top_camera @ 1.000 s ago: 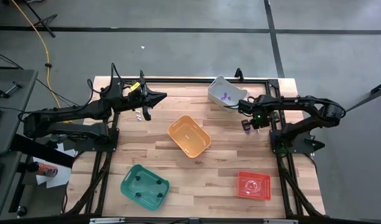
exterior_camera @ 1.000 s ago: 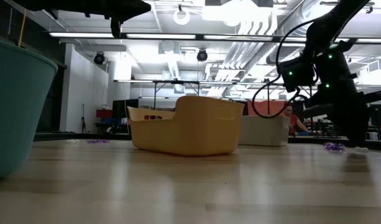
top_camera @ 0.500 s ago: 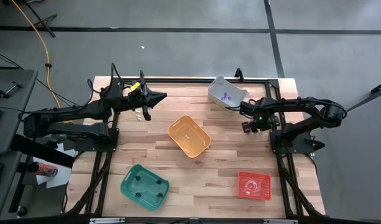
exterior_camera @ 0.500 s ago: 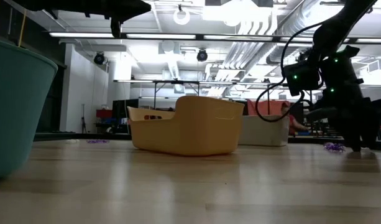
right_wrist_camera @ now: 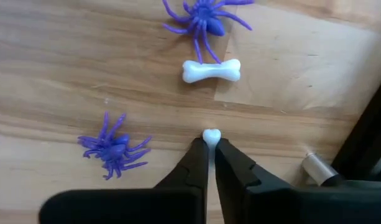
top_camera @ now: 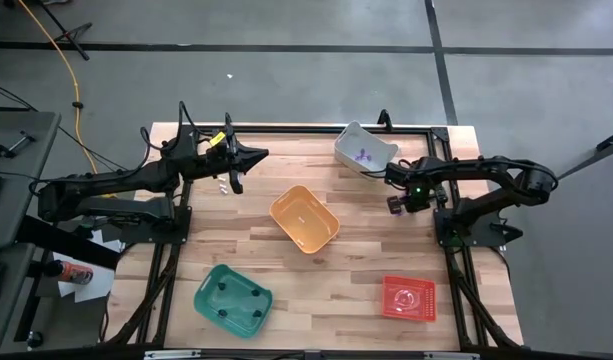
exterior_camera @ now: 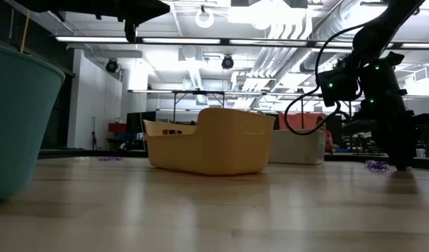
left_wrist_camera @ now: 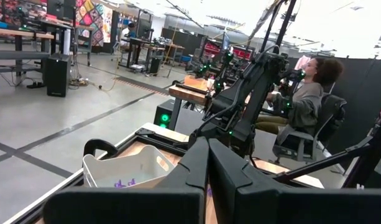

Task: Sort Halloween decoration
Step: Put the white bone toy into the yellow bin

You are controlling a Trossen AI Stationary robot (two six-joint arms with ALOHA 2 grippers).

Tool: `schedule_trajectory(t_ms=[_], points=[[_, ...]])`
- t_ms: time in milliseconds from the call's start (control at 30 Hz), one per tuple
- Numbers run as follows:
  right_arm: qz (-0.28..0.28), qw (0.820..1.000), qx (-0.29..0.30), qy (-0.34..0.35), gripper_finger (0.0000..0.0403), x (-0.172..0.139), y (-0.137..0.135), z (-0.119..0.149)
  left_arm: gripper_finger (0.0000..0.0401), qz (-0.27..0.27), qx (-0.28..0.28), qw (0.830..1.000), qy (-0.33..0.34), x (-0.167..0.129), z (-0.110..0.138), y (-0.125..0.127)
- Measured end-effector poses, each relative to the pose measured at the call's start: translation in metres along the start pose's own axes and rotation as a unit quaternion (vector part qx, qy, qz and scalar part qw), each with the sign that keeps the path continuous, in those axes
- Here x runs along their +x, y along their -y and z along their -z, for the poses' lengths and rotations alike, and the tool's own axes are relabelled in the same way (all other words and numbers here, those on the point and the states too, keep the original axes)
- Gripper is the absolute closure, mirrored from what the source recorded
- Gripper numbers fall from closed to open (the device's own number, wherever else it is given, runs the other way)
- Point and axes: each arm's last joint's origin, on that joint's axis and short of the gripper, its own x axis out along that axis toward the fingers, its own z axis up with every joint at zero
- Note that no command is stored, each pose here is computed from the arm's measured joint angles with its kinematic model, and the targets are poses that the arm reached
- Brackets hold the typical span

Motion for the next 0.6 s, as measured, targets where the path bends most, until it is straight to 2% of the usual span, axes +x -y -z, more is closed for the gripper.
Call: schedule_trajectory(t_ms=[200,367,600], points=[[-0.002,1.000,0.000,0.000,0.0382,0.0004,-0.0002,-0.0001,0.0401,0.000,0.000,1.000,0.000,0.0000,0.0000,0.0000],[-0.002,1.000,0.000,-0.001,0.0397,0.0004,-0.0002,0.0000,0.0401,0.000,0.000,1.000,0.000,0.0000,0.0000,0.0000],[-0.001,1.000,-0.007,-0.001,0.0397,0.0005,-0.0001,0.0000,0.0401,0.000,-0.001,1.000,0.000,0.0000,0.0000,0.0000]])
